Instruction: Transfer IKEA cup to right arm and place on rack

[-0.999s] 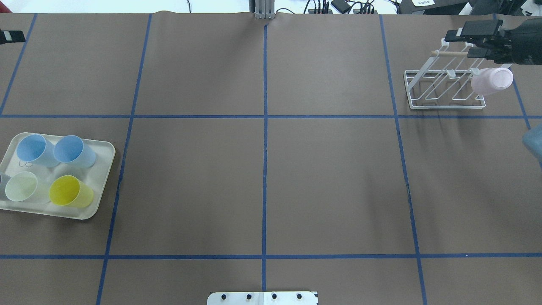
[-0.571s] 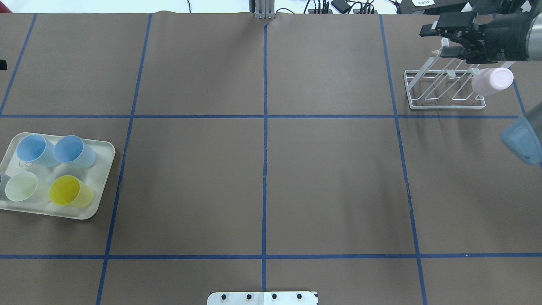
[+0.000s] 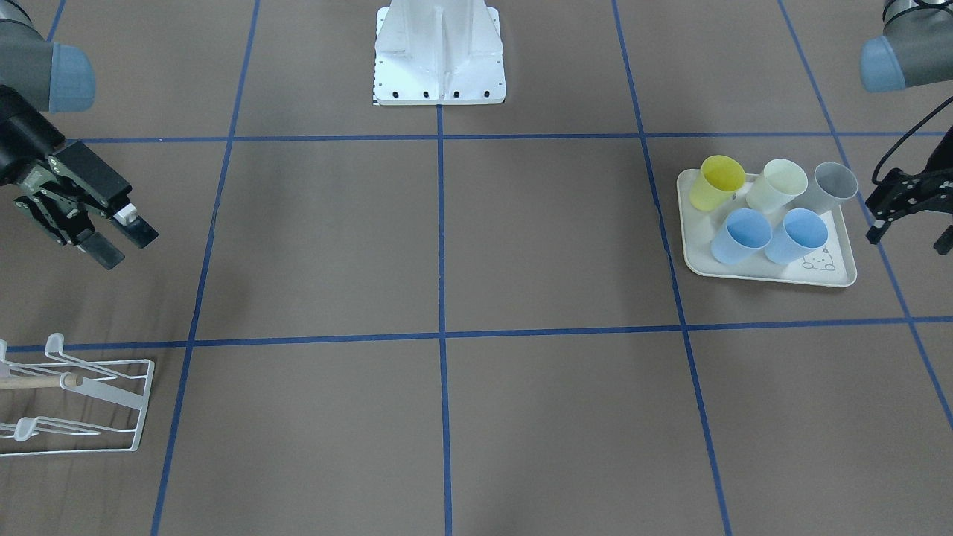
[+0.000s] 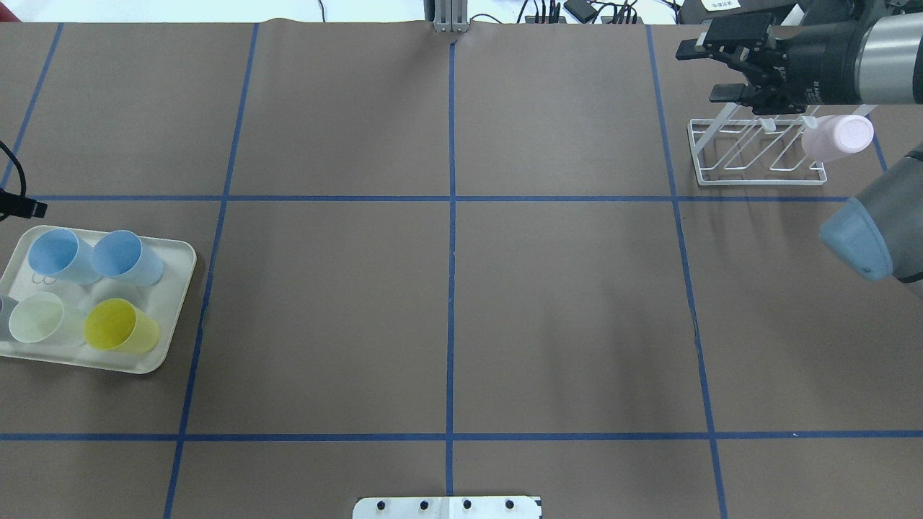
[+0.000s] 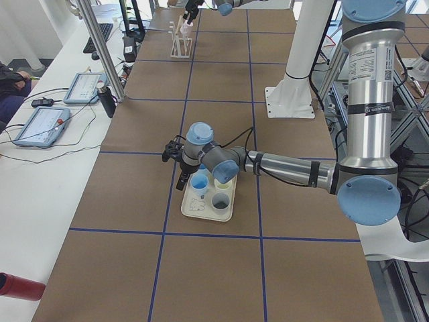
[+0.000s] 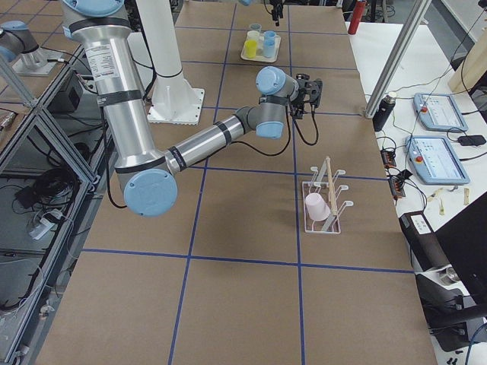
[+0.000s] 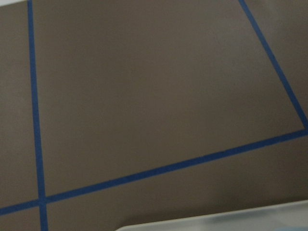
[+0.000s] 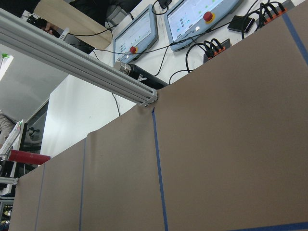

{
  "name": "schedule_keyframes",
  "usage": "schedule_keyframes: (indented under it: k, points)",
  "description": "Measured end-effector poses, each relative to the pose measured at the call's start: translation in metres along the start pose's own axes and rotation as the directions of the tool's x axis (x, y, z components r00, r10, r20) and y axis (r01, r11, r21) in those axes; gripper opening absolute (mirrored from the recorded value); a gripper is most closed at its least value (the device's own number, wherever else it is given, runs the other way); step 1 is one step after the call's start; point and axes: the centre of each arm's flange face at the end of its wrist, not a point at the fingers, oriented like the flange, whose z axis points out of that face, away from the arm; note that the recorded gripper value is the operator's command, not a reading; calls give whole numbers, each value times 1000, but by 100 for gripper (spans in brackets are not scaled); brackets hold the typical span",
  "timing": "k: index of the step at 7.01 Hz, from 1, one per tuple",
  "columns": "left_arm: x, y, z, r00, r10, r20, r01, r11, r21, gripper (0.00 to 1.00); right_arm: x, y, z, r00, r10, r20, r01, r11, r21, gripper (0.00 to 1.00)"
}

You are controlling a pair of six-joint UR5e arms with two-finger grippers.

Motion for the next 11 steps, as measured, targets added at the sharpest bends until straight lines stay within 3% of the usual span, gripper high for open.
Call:
schedule_keyframes:
  k: [3, 4, 5, 7, 9, 11]
  points:
    - [-9, 16, 31, 997, 73, 5, -72, 995, -75, 96, -6, 1, 1, 1000, 0, 9, 0, 1000, -3, 100]
    - [-12, 18, 33, 995, 97, 5, -96, 992, -83, 91, -7, 2, 1, 1000, 0, 11, 0, 1000, -4, 100]
    - [-13, 19, 34, 994, 107, 5, -106, 991, -87, 76, -7, 2, 1, 1000, 0, 11, 0, 1000, -4, 100]
    - [-12, 19, 35, 994, 113, 4, -112, 990, -90, 75, -6, 1, 2, 1000, 1, 10, -1, 1000, -4, 100]
    - [-11, 19, 36, 993, 115, 3, -114, 989, -90, 67, -5, 1, 3, 1000, 1, 7, -1, 1000, -4, 100]
    - [-8, 20, 37, 993, 119, 0, -119, 989, -93, 66, -5, 1, 3, 1000, 1, 7, -1, 1000, -5, 100]
